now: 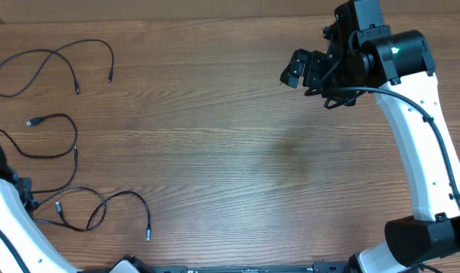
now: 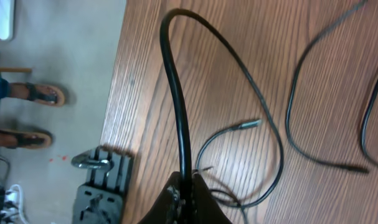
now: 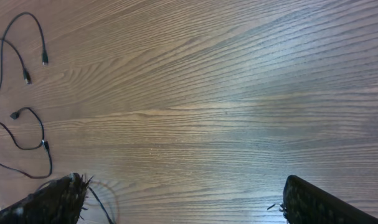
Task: Untangle cables
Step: 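Lower the cable at the lower left with the left gripper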
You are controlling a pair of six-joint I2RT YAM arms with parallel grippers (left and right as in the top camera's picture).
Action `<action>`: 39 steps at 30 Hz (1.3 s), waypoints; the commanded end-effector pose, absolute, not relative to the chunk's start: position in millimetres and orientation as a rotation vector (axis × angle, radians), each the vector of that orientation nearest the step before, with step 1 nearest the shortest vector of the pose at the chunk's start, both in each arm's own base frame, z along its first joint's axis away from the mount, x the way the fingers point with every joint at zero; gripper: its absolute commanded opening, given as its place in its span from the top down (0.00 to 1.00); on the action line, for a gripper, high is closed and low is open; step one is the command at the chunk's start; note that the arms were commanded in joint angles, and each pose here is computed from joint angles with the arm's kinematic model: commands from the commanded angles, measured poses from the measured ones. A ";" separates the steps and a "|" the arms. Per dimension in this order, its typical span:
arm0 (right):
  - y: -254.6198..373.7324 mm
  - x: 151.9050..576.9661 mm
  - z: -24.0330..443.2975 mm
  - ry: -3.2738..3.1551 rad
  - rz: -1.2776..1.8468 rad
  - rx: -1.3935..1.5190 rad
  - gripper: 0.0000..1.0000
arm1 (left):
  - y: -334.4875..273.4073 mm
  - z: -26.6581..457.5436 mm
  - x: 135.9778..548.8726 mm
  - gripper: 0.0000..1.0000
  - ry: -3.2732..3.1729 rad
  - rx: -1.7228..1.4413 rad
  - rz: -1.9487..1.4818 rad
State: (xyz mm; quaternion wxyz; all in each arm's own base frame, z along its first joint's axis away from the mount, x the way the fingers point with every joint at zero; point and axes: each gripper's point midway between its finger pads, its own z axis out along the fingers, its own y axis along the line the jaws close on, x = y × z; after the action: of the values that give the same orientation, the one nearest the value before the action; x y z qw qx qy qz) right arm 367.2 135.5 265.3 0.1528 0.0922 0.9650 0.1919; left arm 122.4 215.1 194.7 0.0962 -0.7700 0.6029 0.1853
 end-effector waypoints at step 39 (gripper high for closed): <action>133.2 367.5 275.2 2.735 0.555 0.263 0.00 | 348.6 139.1 149.8 0.80 1.744 -2.067 1.045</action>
State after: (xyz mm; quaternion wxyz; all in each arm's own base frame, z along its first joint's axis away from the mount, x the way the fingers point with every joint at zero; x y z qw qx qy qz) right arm 367.3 135.3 265.3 0.1528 0.0922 0.9650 0.1919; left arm 152.3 344.4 150.6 0.1468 -0.7268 0.5776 0.3414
